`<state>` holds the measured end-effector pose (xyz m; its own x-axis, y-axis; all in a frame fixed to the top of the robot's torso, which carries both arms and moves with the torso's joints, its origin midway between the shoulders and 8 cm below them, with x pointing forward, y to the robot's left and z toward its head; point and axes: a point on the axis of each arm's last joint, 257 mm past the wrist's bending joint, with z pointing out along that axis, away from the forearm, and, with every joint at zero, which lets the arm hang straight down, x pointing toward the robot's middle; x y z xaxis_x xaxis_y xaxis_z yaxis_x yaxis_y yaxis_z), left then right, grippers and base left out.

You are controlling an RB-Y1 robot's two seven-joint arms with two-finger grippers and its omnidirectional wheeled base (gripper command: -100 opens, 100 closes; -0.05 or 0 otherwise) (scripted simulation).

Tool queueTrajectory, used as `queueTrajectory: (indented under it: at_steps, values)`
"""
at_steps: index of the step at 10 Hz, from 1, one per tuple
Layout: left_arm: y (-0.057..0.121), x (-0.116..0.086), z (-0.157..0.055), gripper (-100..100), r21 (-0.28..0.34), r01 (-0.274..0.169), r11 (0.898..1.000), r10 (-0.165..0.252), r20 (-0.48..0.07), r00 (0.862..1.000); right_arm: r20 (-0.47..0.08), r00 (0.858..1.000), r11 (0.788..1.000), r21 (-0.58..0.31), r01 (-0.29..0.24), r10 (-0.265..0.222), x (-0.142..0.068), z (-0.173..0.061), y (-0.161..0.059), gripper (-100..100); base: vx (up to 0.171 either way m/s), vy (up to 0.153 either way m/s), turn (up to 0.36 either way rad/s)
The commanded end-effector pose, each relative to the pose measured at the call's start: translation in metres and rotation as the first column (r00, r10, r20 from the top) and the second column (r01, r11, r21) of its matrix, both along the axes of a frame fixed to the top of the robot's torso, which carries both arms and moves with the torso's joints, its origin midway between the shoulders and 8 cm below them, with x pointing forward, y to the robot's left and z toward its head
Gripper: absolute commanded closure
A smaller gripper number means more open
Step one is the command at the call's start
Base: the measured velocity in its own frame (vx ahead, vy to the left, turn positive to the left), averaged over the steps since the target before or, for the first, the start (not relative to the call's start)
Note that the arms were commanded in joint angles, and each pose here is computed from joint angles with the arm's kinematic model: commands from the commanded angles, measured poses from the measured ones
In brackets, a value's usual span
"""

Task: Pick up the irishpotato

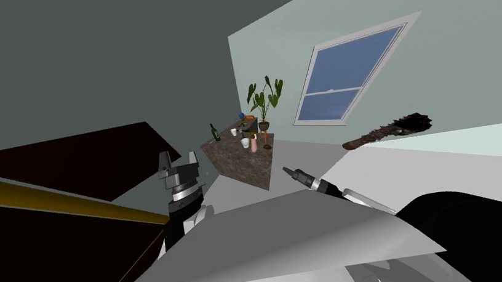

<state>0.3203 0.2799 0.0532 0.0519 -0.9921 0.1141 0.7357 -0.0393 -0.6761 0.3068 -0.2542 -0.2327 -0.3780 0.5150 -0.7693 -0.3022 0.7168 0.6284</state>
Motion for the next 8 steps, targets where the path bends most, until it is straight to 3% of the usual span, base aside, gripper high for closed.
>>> queueTrajectory:
  at_steps: [1,2,4,8]
  values:
    - [0.0,0.0,0.0,0,0.0,0.0,1.0,0.0,0.0,1.0,-0.037,0.999,0.999,-0.045,-0.024,0.022,-0.008,-0.013,-0.006,-100,-0.037,-0.028,0.087]
    - [0.0,0.0,0.0,0,0.0,0.0,1.0,0.0,0.0,1.0,-0.041,0.999,0.998,-0.056,-0.033,0.031,-0.009,-0.014,-0.007,-100,-0.029,-0.026,0.039]
    - [0.0,0.0,0.0,0,0.0,0.0,1.0,0.0,0.0,1.0,-0.105,0.993,0.99,-0.125,-0.071,0.058,-0.026,-0.035,-0.02,-100,-0.027,-0.028,0.103]
    - [0.0,0.0,0.0,0,0.0,0.0,1.0,0.0,0.0,1.0,-0.183,0.979,0.966,-0.221,-0.135,0.095,-0.045,-0.057,-0.041,-100,-0.006,-0.022,0.059]
